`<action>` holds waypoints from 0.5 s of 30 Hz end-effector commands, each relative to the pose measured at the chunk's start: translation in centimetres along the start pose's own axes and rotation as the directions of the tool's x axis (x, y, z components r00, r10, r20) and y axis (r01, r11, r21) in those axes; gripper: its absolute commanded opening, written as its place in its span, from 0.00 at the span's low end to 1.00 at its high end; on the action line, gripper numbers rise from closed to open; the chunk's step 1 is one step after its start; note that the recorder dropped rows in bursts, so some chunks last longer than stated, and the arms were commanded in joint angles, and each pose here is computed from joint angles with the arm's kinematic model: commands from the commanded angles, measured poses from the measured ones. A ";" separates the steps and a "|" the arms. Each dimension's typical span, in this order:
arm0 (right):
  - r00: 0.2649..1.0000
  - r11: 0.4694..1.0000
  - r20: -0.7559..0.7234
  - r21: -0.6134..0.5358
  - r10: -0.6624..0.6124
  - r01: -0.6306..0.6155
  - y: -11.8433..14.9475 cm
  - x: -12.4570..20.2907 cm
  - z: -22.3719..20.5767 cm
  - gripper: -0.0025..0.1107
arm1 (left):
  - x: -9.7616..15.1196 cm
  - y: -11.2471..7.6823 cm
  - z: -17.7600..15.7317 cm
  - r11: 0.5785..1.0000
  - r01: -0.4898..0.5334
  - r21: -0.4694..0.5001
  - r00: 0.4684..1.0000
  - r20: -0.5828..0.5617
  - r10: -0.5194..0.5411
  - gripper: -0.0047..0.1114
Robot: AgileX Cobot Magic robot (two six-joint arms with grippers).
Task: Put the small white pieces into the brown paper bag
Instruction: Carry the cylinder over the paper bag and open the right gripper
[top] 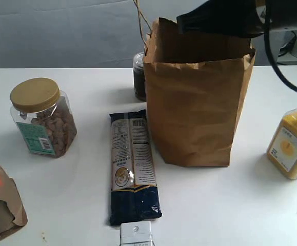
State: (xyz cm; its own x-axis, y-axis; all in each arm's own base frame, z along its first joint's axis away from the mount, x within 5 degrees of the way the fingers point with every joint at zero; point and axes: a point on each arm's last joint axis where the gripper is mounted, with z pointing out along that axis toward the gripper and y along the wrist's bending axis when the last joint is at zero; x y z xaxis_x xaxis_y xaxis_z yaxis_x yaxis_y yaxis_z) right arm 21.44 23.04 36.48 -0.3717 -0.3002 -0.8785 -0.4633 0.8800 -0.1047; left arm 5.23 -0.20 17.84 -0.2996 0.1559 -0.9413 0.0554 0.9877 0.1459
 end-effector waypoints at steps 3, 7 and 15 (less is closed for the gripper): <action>0.998 0.998 -0.010 -0.014 0.055 -0.055 -0.8 0.2 2.8 0.02 | 0.0 0.0 0.0 1.000 0.009 0.005 1.000 0.008 -0.009 0.04; 0.998 0.999 -0.016 -0.008 0.053 -0.053 -0.8 -0.1 3.8 0.11 | 0.0 0.0 0.0 1.000 0.009 0.005 1.000 0.008 -0.009 0.04; 0.998 0.998 -0.025 -0.009 0.056 -0.056 -0.3 -0.4 4.9 0.50 | 0.0 0.0 0.0 1.000 0.009 0.005 1.000 0.008 -0.009 0.04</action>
State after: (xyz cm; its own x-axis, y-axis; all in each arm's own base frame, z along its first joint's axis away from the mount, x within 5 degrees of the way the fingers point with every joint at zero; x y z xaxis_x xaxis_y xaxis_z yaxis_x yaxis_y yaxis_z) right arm 25.43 24.71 34.29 -0.4278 -0.2652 -0.8641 -0.4442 0.8943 -0.0545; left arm 5.23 -0.20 17.84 -0.2996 0.1559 -0.9413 0.0554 0.9877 0.1459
